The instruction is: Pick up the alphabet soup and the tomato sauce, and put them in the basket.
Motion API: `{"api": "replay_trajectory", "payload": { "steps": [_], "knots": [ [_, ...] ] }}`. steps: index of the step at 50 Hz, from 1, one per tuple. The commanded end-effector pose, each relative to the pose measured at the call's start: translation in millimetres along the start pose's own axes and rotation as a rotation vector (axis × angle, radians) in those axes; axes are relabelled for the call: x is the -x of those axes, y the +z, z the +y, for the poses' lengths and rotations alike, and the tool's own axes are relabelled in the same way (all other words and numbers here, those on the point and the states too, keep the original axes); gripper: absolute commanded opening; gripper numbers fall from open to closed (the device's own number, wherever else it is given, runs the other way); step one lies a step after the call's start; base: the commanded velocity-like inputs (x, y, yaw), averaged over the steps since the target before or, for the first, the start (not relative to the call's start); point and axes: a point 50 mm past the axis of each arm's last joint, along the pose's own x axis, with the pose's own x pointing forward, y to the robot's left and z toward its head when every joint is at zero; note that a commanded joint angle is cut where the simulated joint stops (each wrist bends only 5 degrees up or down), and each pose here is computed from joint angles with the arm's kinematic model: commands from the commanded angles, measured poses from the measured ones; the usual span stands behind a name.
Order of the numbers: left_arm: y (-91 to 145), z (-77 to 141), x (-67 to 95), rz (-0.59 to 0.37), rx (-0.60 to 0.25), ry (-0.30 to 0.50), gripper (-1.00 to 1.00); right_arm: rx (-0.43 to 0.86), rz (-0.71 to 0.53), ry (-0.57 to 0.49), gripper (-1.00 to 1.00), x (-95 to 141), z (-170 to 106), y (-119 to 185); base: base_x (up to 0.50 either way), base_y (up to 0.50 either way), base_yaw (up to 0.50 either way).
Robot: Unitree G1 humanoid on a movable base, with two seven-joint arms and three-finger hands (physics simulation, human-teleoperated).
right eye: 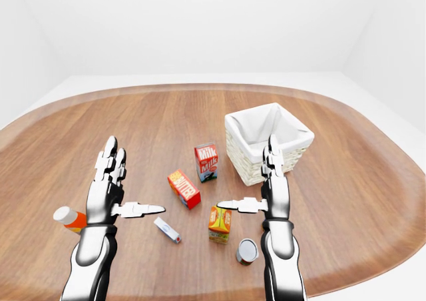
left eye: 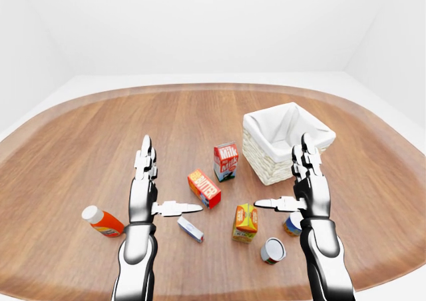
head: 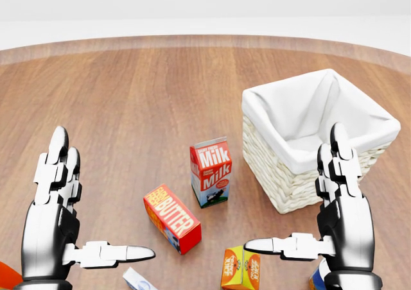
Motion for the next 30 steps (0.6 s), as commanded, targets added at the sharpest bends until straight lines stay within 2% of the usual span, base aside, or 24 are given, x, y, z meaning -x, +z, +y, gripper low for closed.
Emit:
{"api": "replay_trajectory", "payload": {
  "steps": [1,8,9,12,23,30],
  "knots": [
    [-0.7,0.0,0.3,0.003,0.002,-0.002,1.0,0.001,0.0,0.002,1.0,0.3,0.2,0.1,0.26,0.0,0.0],
    [0.4,-0.3,0.6,-0.001,0.004,-0.003,1.0,-0.007,-0.01,0.006,1.0,1.1,0.5,2.8,0.26,0.0,0.0],
    [-0.1,-0.5,0.7,0.002,0.004,-0.005,1.0,-0.009,0.064,0.01,1.0,3.4,1.0,-14.3,0.0,0.0,0.0],
    [-0.2,-0.6,0.7,0.002,0.004,-0.007,1.0,-0.008,0.0,0.012,1.0,1.2,1.3,0.4,0.0,0.0,0.0],
    [2.1,-1.2,0.2,-0.008,0.0,-0.006,1.0,-0.009,0.005,0.016,1.0,1.2,2.0,-0.7,0.0,0.0,0.0],
    [2.7,-2.4,1.7,-0.009,-0.006,-0.014,1.0,-0.007,-0.015,-0.019,1.0,0.4,-5.0,3.6,0.0,0.0,0.0]
  ]
}}
